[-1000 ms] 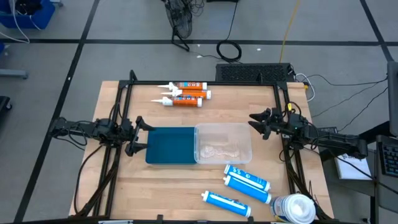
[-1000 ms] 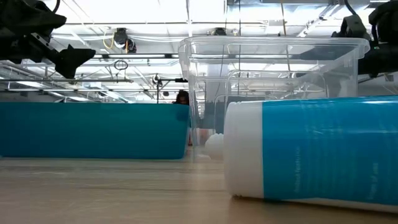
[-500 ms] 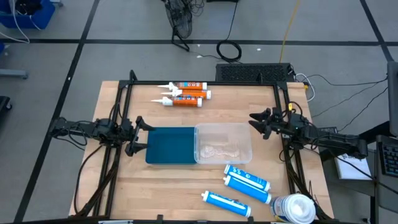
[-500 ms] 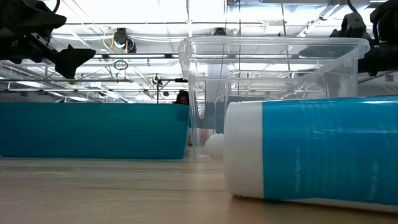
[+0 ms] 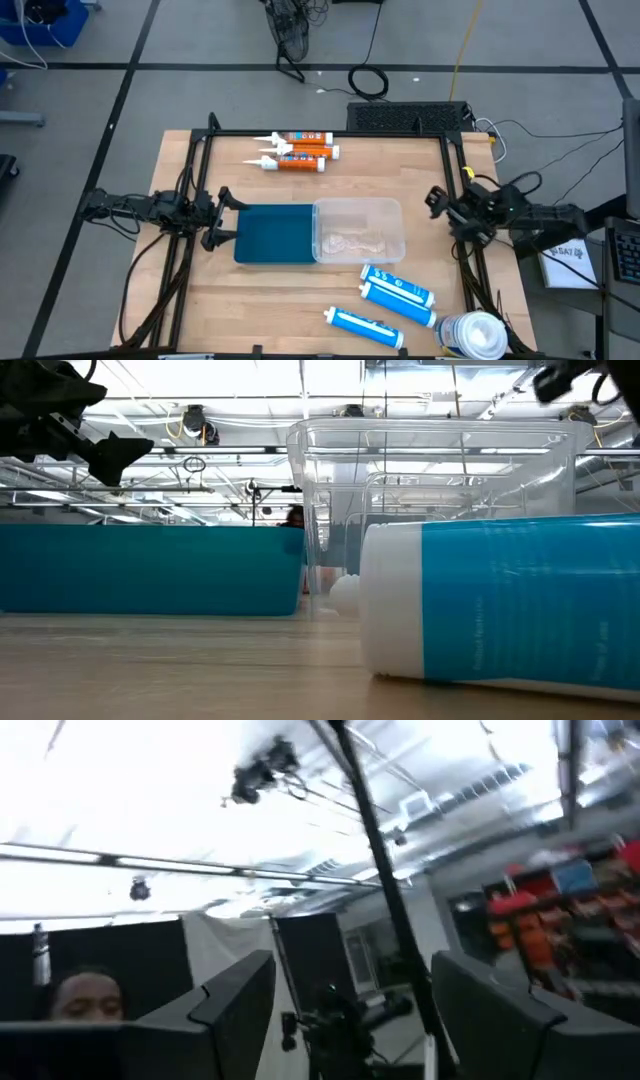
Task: Pick & place silicon tubes, Sealant and Lysol wipes
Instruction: Put the bottom blue sealant bottle into the transparent bin
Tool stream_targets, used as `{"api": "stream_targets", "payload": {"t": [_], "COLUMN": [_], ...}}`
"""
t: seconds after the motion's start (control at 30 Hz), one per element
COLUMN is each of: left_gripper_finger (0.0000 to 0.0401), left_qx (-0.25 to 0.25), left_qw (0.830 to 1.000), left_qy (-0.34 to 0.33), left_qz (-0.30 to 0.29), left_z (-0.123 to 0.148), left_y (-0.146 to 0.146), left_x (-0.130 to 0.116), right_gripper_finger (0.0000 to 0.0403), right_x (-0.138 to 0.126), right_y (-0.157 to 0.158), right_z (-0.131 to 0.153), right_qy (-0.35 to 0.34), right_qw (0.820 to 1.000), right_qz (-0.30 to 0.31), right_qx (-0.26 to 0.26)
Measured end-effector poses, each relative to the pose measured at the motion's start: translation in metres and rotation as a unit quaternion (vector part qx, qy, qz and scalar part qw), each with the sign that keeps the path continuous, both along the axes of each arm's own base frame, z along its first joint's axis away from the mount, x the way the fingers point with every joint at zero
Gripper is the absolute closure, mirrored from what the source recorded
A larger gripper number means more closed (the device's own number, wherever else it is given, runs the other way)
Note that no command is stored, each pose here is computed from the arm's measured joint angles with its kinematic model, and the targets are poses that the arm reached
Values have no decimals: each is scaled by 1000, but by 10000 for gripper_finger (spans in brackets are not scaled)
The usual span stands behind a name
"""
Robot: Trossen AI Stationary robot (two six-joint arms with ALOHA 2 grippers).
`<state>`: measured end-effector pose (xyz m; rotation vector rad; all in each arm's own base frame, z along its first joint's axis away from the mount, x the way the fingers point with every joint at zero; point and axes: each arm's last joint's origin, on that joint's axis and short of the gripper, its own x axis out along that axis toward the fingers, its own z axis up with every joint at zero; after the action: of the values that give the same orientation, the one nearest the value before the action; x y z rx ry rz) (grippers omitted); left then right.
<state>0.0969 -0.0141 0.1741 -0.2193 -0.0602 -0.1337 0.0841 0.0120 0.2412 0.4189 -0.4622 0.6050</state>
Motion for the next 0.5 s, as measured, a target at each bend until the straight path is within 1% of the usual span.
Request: {"api": "stream_targets", "payload": {"t": [0.07, 0.13, 0.17, 0.23, 0.33, 0.4, 0.5], "left_gripper_finger": [6, 6, 6, 6, 6, 6, 6], "left_qx": [0, 0, 0, 0, 0, 0, 0], "left_qw": [1000, 1000, 1000, 1000, 1000, 1000, 1000], "left_qy": [0, 0, 1, 2, 2, 2, 2], "left_qz": [0, 0, 0, 0, 0, 0, 0], "left_z": [0, 0, 0, 0, 0, 0, 0], "left_y": [0, 0, 0, 0, 0, 0, 0], "left_x": [0, 0, 0, 0, 0, 0, 0], "right_gripper_finger": [151, 151, 151, 151, 151, 151, 151], "right_x": [7, 19, 26, 39, 61, 74, 90], "right_y": [6, 14, 20, 34, 64, 90, 134], "right_z": [5, 2, 3, 11, 26, 36, 49], "right_qy": [32, 98, 124, 154, 195, 229, 298], "right_qw": [999, 994, 991, 985, 974, 961, 926], "right_qz": [-15, -25, -20, -4, 24, 38, 33], "right_qx": [-16, -40, -52, -72, -112, -153, -231]}}
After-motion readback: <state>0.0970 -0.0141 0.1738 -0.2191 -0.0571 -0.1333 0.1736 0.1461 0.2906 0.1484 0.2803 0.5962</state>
